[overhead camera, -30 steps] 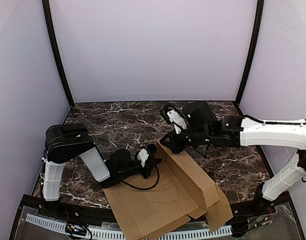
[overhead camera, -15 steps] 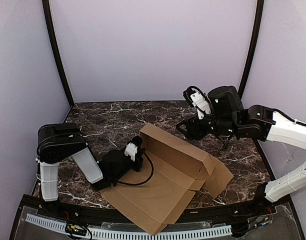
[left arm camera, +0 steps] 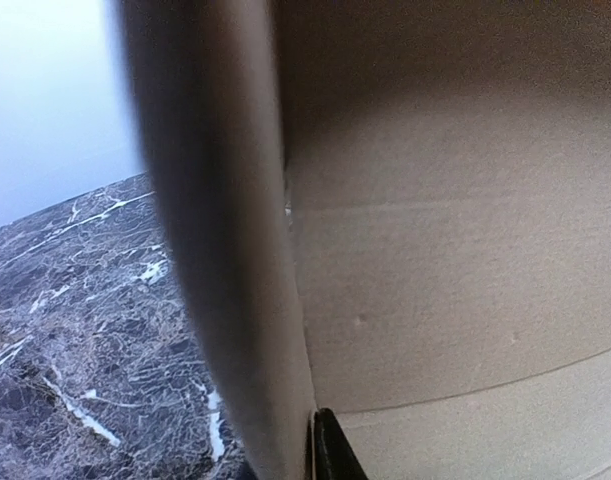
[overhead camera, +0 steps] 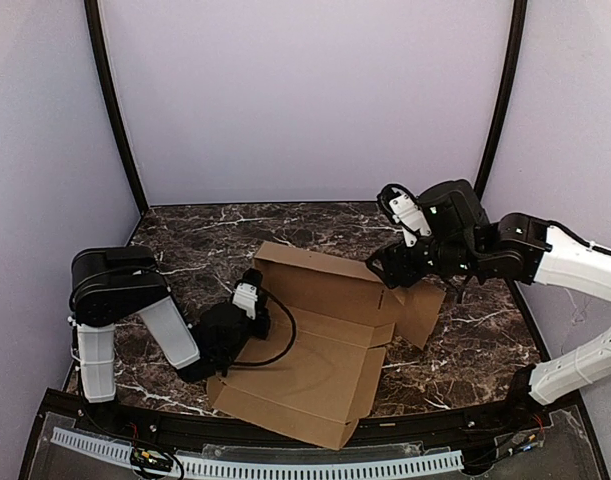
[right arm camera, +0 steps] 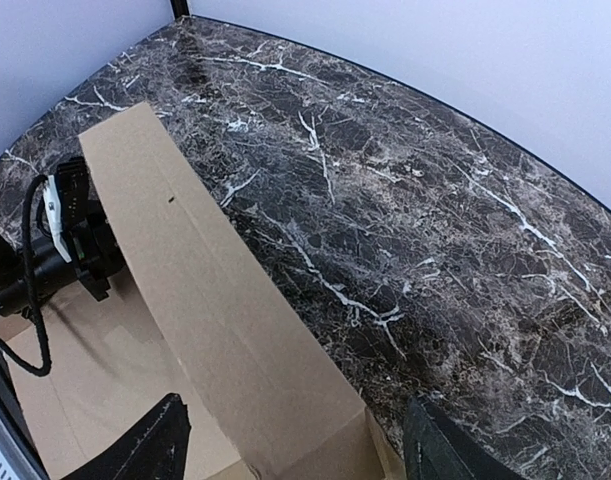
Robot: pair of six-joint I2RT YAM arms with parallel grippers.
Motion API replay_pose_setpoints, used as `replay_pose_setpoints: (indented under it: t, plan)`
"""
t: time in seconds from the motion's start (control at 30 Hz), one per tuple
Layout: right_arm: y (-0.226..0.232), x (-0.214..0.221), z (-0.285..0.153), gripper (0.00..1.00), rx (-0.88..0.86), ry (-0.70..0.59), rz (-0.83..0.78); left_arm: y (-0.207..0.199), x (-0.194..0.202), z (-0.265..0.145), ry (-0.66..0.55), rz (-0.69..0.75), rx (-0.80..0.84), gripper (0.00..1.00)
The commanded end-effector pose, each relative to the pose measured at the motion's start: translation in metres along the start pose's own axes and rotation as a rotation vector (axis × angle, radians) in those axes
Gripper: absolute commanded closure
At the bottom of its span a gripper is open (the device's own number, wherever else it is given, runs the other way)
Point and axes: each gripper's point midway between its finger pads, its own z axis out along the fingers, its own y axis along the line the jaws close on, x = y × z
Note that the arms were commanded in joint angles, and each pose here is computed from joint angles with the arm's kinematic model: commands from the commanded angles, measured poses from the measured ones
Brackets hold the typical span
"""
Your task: Fold the paper box
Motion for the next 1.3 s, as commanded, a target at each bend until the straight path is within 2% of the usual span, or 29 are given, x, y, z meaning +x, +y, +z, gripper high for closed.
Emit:
replay_pose_setpoints:
  t: [0.0, 0.1, 0.2, 0.4, 0.47, 0.87, 1.27]
  plan:
    - [0.003, -0.004, 0.012, 0.28, 0.000, 0.017, -0.009, 0.008, -0.007, -0.007, -0.014, -0.034, -0.013, 0.82]
    - [0.006, -0.010, 0.015, 0.27, -0.009, 0.013, -0.013, 0.009, -0.003, -0.012, -0.016, -0.027, 0.004, 0.75]
    - [0.007, -0.011, 0.014, 0.27, -0.016, 0.009, -0.014, 0.011, -0.006, -0.017, -0.038, -0.007, 0.006, 0.65]
    - [0.005, -0.009, 0.006, 0.27, -0.019, -0.002, 0.000, 0.019, -0.028, -0.019, -0.126, 0.064, -0.030, 0.45]
    - [0.003, -0.007, 0.003, 0.27, -0.018, -0.001, 0.008, 0.014, -0.036, -0.016, -0.147, 0.079, -0.006, 0.43]
    - [0.001, 0.002, -0.007, 0.27, -0.030, 0.004, 0.043, 0.013, -0.054, 0.007, -0.174, 0.059, 0.036, 0.47]
    - [0.001, 0.006, -0.001, 0.27, -0.022, 0.021, 0.034, 0.007, -0.056, 0.006, -0.161, 0.057, 0.097, 0.71]
